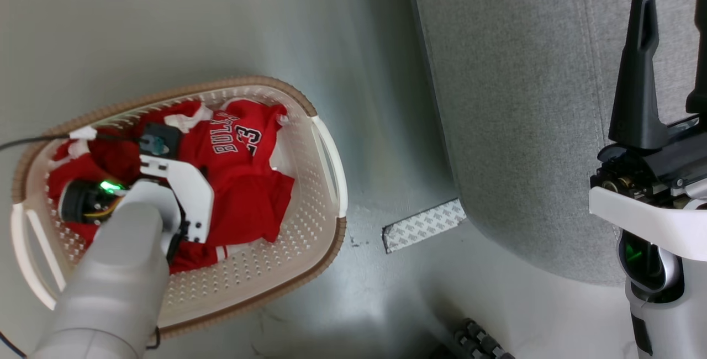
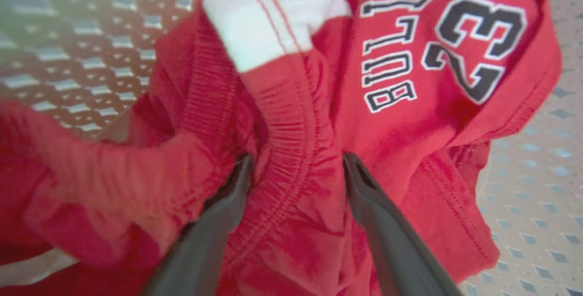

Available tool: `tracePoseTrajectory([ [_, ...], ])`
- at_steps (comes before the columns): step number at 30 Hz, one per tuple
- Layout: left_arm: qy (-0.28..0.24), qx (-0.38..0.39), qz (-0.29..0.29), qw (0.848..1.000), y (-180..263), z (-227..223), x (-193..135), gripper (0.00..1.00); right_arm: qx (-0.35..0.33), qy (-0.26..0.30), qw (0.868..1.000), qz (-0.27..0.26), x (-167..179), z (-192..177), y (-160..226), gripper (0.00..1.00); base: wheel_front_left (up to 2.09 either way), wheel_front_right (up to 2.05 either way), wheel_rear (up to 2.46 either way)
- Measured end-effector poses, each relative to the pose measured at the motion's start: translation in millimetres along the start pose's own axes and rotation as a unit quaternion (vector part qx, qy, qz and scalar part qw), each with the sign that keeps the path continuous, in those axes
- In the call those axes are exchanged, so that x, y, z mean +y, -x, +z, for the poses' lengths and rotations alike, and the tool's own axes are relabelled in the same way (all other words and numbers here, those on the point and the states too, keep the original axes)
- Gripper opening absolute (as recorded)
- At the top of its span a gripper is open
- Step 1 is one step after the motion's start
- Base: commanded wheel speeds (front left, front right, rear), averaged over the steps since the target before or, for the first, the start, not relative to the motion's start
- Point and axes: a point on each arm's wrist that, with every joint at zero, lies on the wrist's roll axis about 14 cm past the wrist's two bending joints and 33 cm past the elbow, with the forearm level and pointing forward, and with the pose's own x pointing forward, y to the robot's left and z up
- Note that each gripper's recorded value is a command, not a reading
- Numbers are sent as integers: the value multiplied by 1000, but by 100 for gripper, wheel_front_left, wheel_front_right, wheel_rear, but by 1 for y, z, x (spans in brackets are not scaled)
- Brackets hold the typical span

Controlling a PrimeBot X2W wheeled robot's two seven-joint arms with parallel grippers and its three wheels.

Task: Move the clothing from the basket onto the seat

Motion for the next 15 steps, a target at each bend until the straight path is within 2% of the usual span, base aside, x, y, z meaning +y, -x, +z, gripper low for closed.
tracePoseTrajectory([
  [9,-28,40,-17,999,-12,-15,-4,100,12,6,1000,8,4,-15,-3,100,1,1,1],
  [10,-28,42,-19,999,-12,-16,-4,82,13,5,1000,8,5,-16,-3,100,0,0,0],
  [12,-28,40,-22,999,-12,-15,-6,0,14,5,1000,8,5,-17,-3,100,0,0,0],
  [15,-24,30,-25,999,-11,-10,-7,0,13,6,1000,8,4,-15,-2,100,0,0,0],
])
